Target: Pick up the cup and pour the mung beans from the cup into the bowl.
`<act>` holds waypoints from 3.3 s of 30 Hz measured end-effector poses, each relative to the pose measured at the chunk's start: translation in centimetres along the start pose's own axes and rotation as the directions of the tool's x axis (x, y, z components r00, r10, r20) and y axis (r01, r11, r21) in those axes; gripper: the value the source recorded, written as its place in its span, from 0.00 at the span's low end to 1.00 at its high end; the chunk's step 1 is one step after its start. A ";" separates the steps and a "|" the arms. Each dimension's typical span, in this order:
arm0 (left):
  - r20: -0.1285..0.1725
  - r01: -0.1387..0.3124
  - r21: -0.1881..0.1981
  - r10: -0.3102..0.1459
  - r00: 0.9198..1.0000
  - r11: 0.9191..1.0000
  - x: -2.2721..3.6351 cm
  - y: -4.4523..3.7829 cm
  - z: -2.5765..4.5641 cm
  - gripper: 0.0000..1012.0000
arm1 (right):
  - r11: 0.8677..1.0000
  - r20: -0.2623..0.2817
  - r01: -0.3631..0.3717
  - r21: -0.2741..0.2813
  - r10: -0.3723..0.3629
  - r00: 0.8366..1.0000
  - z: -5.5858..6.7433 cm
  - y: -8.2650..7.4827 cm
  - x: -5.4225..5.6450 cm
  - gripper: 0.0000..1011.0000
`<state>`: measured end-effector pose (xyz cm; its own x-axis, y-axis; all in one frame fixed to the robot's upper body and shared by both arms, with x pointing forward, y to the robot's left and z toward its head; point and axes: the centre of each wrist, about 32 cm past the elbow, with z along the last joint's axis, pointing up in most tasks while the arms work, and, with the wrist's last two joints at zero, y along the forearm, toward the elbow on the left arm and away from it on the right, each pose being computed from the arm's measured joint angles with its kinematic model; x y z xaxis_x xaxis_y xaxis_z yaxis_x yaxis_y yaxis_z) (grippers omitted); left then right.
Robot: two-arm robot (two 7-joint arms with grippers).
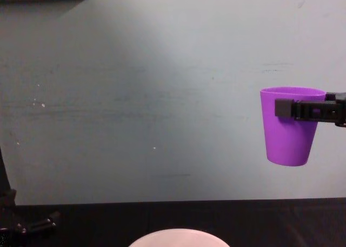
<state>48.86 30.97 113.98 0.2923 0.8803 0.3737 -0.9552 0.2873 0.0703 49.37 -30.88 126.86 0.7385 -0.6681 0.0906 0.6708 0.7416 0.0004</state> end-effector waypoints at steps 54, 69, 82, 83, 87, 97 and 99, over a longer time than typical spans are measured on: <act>0.000 0.000 0.000 0.000 1.000 1.000 0.00 0.00 0.00 0.99 | 0.959 0.645 -0.054 -0.278 0.228 0.730 0.2 3.3 -2.9 0.72; 0.000 0.000 0.000 0.000 1.000 1.000 0.00 0.00 0.00 0.99 | 0.945 0.760 0.007 -0.326 0.258 0.596 0.2 4.2 -4.1 0.72; 0.000 0.000 0.000 0.000 1.000 1.000 0.00 0.00 0.00 0.99 | 0.955 0.764 0.049 -0.292 0.202 0.613 1.1 6.3 -3.5 0.72; 0.000 0.000 0.000 0.000 1.000 1.000 0.00 0.00 0.00 0.99 | 0.956 0.769 0.047 -0.290 0.203 0.606 1.1 6.5 -3.6 0.72; 0.000 0.000 0.000 0.000 1.000 1.000 0.00 0.00 0.00 0.99 | 0.955 0.786 0.041 -0.293 0.216 0.579 0.9 6.7 -3.9 0.72; 0.000 0.000 0.000 0.000 1.000 1.000 0.00 0.00 0.00 0.99 | 0.945 0.831 0.007 -0.327 0.284 0.478 0.1 6.8 -4.8 0.72; 0.000 0.000 0.000 0.000 1.000 1.000 0.00 0.00 0.00 0.99 | 0.941 0.838 0.002 -0.337 0.300 0.455 0.0 6.9 -4.9 0.72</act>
<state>48.86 30.97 113.98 0.2922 0.8803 0.3737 -0.9553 0.2873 0.0702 50.40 -22.51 126.43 0.4807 -0.0314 0.8763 0.6558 0.6763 -0.3355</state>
